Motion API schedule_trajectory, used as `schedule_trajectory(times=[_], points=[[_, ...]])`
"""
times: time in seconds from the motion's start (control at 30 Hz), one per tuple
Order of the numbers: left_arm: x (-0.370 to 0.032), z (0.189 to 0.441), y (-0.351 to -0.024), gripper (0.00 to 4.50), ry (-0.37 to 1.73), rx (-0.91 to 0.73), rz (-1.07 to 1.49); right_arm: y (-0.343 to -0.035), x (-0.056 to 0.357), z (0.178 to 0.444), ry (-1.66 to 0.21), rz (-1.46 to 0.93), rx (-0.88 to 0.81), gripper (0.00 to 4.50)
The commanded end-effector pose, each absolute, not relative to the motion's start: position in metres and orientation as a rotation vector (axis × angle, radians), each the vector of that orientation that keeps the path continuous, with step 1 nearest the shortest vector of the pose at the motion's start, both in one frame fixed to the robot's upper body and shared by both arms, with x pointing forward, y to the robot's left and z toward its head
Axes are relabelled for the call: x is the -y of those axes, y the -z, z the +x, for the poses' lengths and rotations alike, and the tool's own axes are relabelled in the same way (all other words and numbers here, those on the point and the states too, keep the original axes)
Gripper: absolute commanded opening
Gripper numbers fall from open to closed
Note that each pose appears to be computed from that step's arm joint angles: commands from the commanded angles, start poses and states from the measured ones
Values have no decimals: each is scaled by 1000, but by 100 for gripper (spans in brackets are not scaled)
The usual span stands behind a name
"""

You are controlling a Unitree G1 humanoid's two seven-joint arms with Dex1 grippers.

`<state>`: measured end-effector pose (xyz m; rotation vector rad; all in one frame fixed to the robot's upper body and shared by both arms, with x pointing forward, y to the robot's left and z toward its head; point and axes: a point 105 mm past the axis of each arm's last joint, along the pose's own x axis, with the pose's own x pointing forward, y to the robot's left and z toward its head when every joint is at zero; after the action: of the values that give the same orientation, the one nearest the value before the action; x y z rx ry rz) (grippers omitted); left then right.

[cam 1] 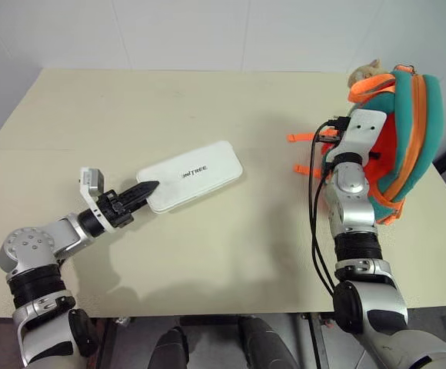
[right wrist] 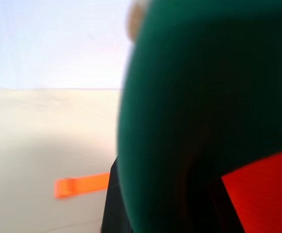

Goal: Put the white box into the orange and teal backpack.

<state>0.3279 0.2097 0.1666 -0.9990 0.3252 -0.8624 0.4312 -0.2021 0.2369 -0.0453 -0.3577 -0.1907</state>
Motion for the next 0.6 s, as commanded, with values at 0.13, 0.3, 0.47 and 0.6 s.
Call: schedule_trajectory(times=[0.13,0.3,0.47,0.6], points=[[-234,341,-187,130,805,-237,-974,-276,138,401,-194,4,438,0],[-245,349,-191,130,761,-221,-959,-285,100,372,-451,12,410,0],[-254,355,-196,130,736,-203,-944,-295,70,340,-694,35,364,0],[-261,358,-201,130,725,-189,-929,-303,49,309,-897,45,326,0]])
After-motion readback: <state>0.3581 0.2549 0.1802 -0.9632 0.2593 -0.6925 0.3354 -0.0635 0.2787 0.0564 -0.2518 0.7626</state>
